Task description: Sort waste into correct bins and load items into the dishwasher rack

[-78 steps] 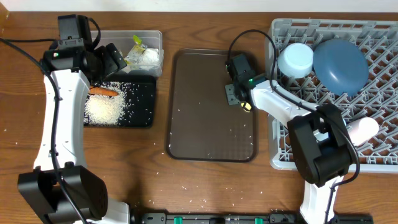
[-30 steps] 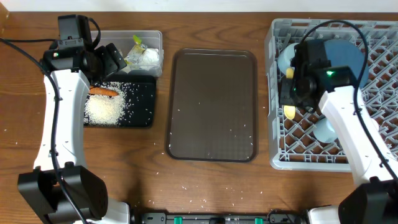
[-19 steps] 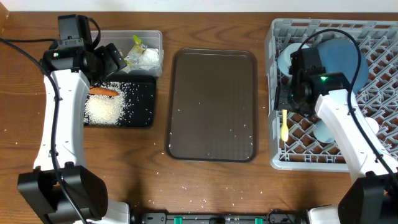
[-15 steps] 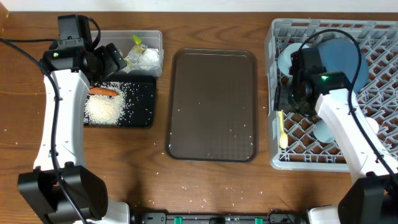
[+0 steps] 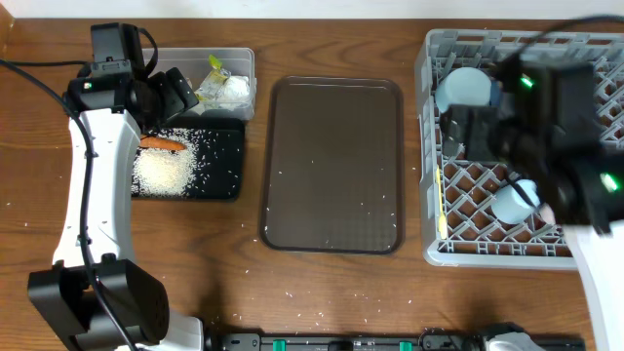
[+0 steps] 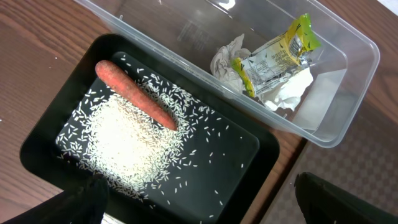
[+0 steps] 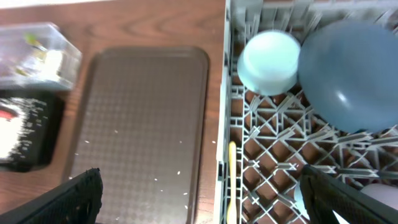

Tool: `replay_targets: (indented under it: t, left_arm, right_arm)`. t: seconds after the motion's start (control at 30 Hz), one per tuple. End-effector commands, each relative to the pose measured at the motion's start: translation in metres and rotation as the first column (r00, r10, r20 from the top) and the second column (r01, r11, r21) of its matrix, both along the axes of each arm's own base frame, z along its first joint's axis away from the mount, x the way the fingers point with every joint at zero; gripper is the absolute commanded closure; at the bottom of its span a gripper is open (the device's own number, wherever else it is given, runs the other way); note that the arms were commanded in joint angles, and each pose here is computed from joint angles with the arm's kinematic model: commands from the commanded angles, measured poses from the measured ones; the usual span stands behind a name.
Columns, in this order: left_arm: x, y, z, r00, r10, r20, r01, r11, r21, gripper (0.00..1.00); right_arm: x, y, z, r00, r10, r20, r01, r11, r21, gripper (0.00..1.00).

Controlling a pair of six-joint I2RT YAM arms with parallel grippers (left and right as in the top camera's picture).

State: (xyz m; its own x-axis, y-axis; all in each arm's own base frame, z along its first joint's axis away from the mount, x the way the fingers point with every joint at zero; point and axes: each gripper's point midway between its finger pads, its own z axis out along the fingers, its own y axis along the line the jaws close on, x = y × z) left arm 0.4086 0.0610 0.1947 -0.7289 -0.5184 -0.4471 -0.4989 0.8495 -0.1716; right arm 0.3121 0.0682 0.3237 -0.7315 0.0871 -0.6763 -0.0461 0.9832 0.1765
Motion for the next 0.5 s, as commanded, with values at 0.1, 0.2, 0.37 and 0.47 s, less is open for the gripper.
replay_targets:
  t: [0.1,0.2,0.37,0.47]
  left_arm:
    - [0.000,0.001,0.000,1.000,0.001,-0.003,-0.001,1.000,0.005,0.02]
    - [0.000,0.001,0.000,1.000,0.001,-0.003,-0.001,1.000,0.005,0.02]
    - [0.000,0.001,0.000,1.000,0.001,-0.003,-0.001,1.000,0.005,0.02]
    - [0.000,0.001,0.000,1.000,0.001,-0.003,-0.001,1.000,0.005,0.02]
  right_arm:
    - [-0.021,-0.037,0.034,0.985,-0.112,0.130,0.120,0.991,-0.056,0.01]
    - [-0.030,-0.057,0.047,0.965,-0.183,0.188,0.201,0.976,-0.085,0.01]
    - [-0.035,-0.073,0.043,0.950,-0.241,0.200,0.269,0.955,-0.123,0.01]
    - [-0.029,-0.075,0.030,0.949,-0.251,0.191,0.277,0.952,-0.126,0.01]
